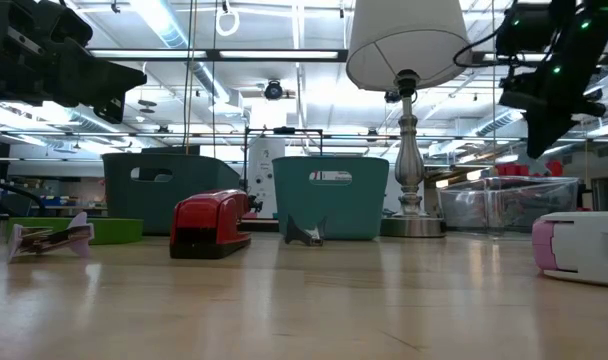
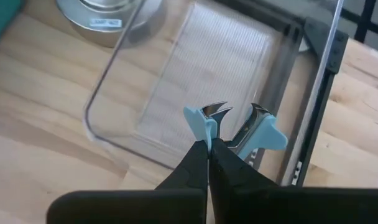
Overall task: Pick and place Stapler, Stapler remover, tape
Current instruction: Put the blue staple remover into the transparent bin, then put the pink stapler into the blue bin
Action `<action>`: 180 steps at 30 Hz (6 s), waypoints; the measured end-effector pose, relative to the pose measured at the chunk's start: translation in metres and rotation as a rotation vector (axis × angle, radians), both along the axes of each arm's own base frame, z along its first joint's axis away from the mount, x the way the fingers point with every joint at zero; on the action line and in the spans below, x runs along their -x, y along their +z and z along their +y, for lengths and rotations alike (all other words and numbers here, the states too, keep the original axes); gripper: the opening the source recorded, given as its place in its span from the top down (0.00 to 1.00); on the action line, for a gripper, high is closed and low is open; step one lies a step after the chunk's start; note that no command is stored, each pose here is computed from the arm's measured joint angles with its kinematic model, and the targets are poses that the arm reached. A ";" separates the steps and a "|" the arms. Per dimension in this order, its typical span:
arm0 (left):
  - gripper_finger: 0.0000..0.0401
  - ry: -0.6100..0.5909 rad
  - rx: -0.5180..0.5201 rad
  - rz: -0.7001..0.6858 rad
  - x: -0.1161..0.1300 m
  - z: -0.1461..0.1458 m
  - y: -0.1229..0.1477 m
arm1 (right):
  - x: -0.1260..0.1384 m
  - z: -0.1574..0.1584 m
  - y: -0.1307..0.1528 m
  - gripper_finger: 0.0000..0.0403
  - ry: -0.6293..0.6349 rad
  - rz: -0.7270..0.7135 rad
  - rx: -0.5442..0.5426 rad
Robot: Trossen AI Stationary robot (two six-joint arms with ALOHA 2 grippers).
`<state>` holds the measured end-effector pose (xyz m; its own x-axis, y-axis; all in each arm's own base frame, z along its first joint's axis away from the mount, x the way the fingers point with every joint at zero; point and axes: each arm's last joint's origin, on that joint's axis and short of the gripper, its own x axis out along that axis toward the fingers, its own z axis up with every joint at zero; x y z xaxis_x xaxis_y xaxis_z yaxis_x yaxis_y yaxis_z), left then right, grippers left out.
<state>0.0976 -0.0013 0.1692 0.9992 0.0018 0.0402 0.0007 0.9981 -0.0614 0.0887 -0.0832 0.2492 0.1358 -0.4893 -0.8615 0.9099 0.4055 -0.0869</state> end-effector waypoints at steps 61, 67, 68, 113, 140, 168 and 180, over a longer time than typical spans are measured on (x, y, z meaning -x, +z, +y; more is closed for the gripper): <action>0.99 0.000 0.000 0.000 0.000 0.000 0.000 | -0.002 -0.036 0.008 0.60 -0.042 -0.193 0.093; 0.99 0.001 0.000 0.000 0.000 0.000 0.000 | 0.003 -0.024 0.018 0.60 0.020 -0.298 0.103; 0.99 0.000 0.000 0.000 0.000 0.000 0.000 | 0.004 -0.022 0.019 0.60 0.027 -0.307 0.111; 0.99 0.000 0.000 0.000 0.000 0.000 0.000 | -0.036 0.052 0.044 0.60 0.813 -0.644 0.032; 0.99 0.000 0.000 0.000 0.000 0.000 0.000 | -0.075 0.127 0.019 0.60 1.264 -0.477 -0.190; 0.99 0.001 0.000 0.000 0.000 0.000 0.000 | -0.114 0.166 -0.022 0.53 1.424 -0.330 -0.367; 0.99 0.000 0.000 0.000 0.000 0.000 0.000 | -0.122 0.185 -0.051 0.19 1.626 -0.136 -0.263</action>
